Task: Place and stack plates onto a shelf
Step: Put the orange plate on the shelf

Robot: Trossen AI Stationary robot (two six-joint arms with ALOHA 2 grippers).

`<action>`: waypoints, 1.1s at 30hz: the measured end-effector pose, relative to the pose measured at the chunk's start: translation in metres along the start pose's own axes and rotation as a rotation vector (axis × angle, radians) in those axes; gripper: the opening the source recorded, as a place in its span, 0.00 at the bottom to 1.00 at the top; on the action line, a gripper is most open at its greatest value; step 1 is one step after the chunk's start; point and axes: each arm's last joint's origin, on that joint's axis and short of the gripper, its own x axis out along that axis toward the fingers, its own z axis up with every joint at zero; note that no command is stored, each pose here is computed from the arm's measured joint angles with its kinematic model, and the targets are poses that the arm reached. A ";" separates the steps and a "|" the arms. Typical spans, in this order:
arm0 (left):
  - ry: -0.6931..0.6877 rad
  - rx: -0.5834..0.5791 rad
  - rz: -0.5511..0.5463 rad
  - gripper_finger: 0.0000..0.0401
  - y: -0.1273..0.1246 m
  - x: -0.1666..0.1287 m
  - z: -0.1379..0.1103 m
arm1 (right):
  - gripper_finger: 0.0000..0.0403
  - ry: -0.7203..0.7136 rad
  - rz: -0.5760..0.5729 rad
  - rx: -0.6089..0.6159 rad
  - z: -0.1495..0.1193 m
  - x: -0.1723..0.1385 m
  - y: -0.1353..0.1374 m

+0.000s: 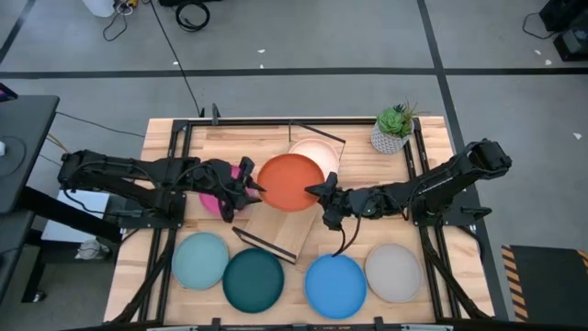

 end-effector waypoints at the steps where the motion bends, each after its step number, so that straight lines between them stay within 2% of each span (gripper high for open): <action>1: -0.003 -0.018 -0.003 0.40 0.000 -0.003 0.000 | 0.26 0.006 -0.005 -0.009 0.002 -0.002 0.001; 6: -0.030 -0.084 -0.002 0.49 -0.001 -0.019 0.001 | 0.25 0.050 -0.022 -0.056 0.011 -0.011 0.005; 10: -0.081 -0.094 0.022 0.53 0.000 -0.038 0.002 | 0.26 0.045 0.018 -0.068 0.018 -0.019 0.013; 14: -0.150 -0.107 0.092 0.53 0.005 -0.057 0.004 | 0.25 0.006 0.089 -0.035 0.022 -0.025 0.022; 18: -0.232 -0.171 0.192 0.53 0.012 -0.073 0.009 | 0.25 -0.028 0.162 0.056 0.023 -0.025 0.029; 21: -0.272 -0.250 0.264 0.53 0.016 -0.080 0.011 | 0.25 -0.023 0.181 0.069 0.024 -0.020 0.038; 26: -0.301 -0.422 0.342 0.53 0.021 -0.084 0.013 | 0.25 -0.020 0.198 -0.006 0.032 -0.006 0.065; 33: -0.302 -0.478 0.378 0.53 0.023 -0.085 0.013 | 0.25 -0.032 0.134 -0.076 0.041 0.011 0.090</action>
